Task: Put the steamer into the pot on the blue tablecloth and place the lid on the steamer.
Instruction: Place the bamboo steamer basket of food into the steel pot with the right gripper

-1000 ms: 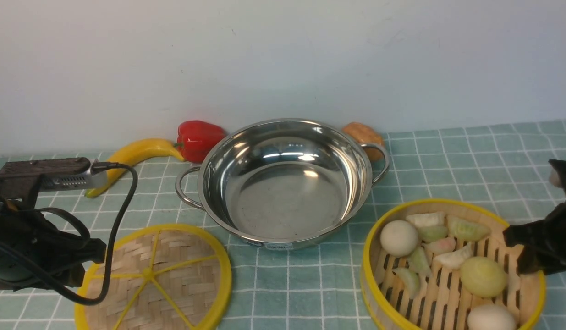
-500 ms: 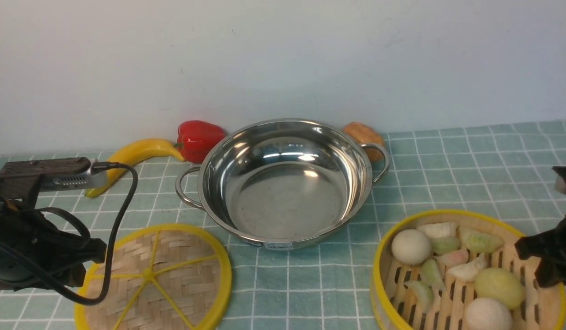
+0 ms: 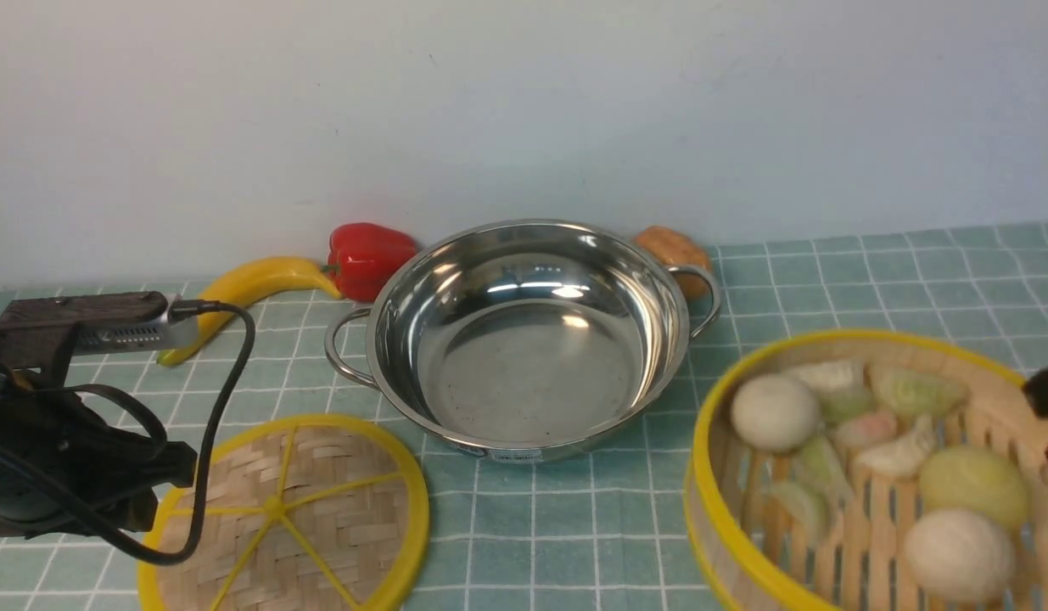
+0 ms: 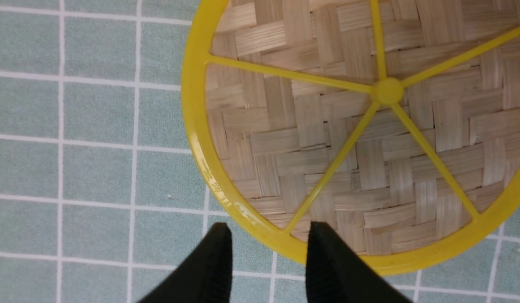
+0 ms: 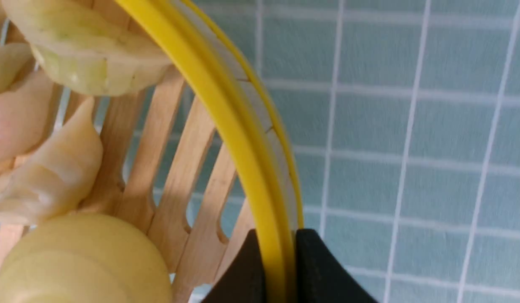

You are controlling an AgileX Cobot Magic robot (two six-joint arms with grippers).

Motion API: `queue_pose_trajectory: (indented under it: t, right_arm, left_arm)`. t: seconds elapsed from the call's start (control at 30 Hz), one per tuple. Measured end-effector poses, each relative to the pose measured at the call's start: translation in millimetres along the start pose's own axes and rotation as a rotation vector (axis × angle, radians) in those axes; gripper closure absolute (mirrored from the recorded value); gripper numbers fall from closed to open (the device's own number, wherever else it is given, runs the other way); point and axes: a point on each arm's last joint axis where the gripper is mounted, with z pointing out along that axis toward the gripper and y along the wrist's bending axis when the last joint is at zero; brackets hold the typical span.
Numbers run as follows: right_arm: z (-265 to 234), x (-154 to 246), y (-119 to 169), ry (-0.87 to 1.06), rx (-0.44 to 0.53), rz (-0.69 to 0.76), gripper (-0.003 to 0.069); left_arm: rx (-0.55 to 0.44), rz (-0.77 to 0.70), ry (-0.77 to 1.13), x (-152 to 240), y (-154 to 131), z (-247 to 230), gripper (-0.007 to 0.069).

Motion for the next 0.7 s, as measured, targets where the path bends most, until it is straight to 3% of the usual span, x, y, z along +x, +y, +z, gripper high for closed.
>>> queue_pose_trajectory:
  t: [0.1, 0.3, 0.5, 0.57, 0.7]
  right_arm:
    - [-17.9, -17.0, 11.3, -0.075, -0.036, -0.008, 0.0578]
    - [-34.0, -83.5, 81.0, -0.189, -0.127, -0.115, 0.0578]
    - [-5.2, -133.2, 139.4, -0.213, -0.175, -0.167, 0.0578]
    - [22.9, -152.1, 164.3, -0.206, -0.187, -0.188, 0.0578]
    - [66.5, -165.6, 187.7, -0.171, -0.186, -0.212, 0.0578]
  left_arm:
    - [0.0, 0.0, 0.0, 0.0, 0.0, 0.0, 0.0382]
    - [0.001, 0.0, -0.014, -1.3, -0.1, 0.0, 0.0382]
    - [0.001, 0.0, -0.018, -1.6, -0.1, 0.0, 0.0382]
    - [0.001, 0.0, -0.02, -1.9, -0.1, 0.0, 0.0382]
    - [0.001, 0.0, -0.021, -1.9, -0.1, 0.0, 0.0382]
